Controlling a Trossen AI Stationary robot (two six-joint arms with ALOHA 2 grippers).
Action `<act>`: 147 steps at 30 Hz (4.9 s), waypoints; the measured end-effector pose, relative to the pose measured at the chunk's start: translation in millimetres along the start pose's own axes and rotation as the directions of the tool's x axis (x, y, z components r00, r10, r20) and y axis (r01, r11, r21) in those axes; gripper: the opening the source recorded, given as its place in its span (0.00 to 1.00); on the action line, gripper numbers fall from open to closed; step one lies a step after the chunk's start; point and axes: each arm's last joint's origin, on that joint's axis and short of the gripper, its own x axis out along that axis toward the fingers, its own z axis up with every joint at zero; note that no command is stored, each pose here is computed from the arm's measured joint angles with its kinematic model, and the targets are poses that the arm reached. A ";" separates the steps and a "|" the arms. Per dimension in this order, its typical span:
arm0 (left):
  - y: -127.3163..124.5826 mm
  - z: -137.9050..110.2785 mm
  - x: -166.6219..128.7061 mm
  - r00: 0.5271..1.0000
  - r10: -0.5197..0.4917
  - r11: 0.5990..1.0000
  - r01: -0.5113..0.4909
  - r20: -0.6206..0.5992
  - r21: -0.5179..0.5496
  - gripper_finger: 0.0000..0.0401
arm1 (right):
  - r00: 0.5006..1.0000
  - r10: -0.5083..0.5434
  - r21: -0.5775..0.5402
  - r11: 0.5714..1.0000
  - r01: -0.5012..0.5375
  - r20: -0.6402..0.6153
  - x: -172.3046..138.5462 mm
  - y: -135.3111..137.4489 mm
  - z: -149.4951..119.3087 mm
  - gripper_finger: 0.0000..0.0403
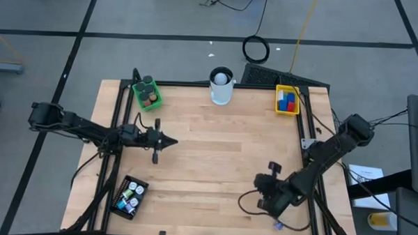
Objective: Pick & Place Office items
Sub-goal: Put the purple charger adaptor into the black bin
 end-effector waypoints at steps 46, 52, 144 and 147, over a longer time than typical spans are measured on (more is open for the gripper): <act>0.8 -13.3 5.2 0.994 0.050 0.998 -0.047 -0.098 0.036 0.05 | 0.869 0.119 -0.044 0.986 -0.160 -0.480 -44.2 100.2 -68.2 0.70; 0.7 -15.2 5.0 0.992 0.050 0.998 -0.046 -0.118 0.042 0.05 | 0.836 0.089 -0.188 0.956 -0.224 -0.542 -31.8 110.3 -86.8 0.70; -6.7 -1.1 14.5 0.994 -0.045 0.992 0.034 -0.095 -0.120 0.05 | 0.909 0.075 -0.258 0.965 0.037 0.410 108.3 -30.2 46.0 0.11; -16.5 11.3 24.7 0.985 -0.091 0.991 0.075 -0.145 -0.111 0.05 | 0.852 0.104 -0.206 0.978 0.004 0.512 103.6 -54.9 17.3 0.02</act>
